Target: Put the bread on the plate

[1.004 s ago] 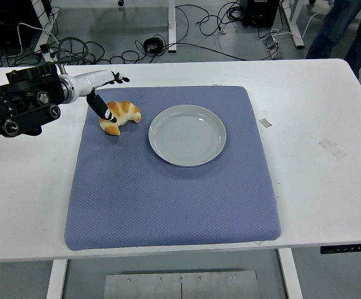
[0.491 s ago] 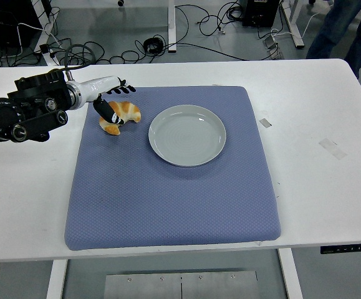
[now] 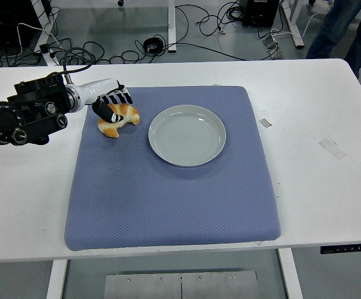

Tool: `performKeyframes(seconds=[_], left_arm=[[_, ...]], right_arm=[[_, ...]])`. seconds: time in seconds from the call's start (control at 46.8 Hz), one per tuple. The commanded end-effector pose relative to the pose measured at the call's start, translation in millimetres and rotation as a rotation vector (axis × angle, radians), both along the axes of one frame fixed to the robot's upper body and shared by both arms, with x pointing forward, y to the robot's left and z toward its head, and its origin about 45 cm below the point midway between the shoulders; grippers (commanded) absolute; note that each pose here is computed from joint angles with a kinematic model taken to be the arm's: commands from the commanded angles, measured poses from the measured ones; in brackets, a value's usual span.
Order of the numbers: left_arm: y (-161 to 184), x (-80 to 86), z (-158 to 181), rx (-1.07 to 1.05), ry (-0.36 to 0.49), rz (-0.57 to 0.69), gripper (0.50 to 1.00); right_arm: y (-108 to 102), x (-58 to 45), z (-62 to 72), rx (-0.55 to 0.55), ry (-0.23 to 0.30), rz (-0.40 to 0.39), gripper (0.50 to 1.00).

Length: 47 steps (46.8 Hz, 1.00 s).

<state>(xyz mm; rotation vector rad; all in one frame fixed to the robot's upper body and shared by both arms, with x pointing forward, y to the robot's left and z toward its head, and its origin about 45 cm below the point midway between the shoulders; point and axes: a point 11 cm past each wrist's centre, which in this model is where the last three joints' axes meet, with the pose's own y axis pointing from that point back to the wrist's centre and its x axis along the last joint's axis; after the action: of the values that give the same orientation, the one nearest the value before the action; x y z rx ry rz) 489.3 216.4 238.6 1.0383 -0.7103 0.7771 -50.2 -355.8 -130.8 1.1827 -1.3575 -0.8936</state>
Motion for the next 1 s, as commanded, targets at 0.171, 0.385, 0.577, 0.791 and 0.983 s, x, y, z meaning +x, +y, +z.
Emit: performKeyframes(seconds=[0.171, 0.385, 0.577, 0.791, 0.983], left_arm=[[-3.5, 5.6, 13.7, -0.002, -0.041, -0.005, 0.5], [-11.6, 11.5, 33.4, -0.014, -0.075, -0.022, 0.5], [-44.9, 6.1, 27.3, -0.034, -0.06, -0.081, 0.5], [-82.9, 0.9, 30.8, -0.069, -0.054, -0.139, 0.5], [-113.3, -1.7, 43.6, -0.075, -0.074, -0.2, 0.5]], right_arm=[[0.0, 0.0, 0.0, 0.0, 0.0, 0.0, 1.0], [0.0, 0.0, 0.0, 0.0, 0.0, 0.0, 1.0], [0.0, 0.0, 0.0, 0.0, 0.0, 0.0, 1.0], [0.0, 0.0, 0.0, 0.0, 0.0, 0.0, 1.0], [0.0, 0.0, 0.0, 0.0, 0.0, 0.0, 1.0]])
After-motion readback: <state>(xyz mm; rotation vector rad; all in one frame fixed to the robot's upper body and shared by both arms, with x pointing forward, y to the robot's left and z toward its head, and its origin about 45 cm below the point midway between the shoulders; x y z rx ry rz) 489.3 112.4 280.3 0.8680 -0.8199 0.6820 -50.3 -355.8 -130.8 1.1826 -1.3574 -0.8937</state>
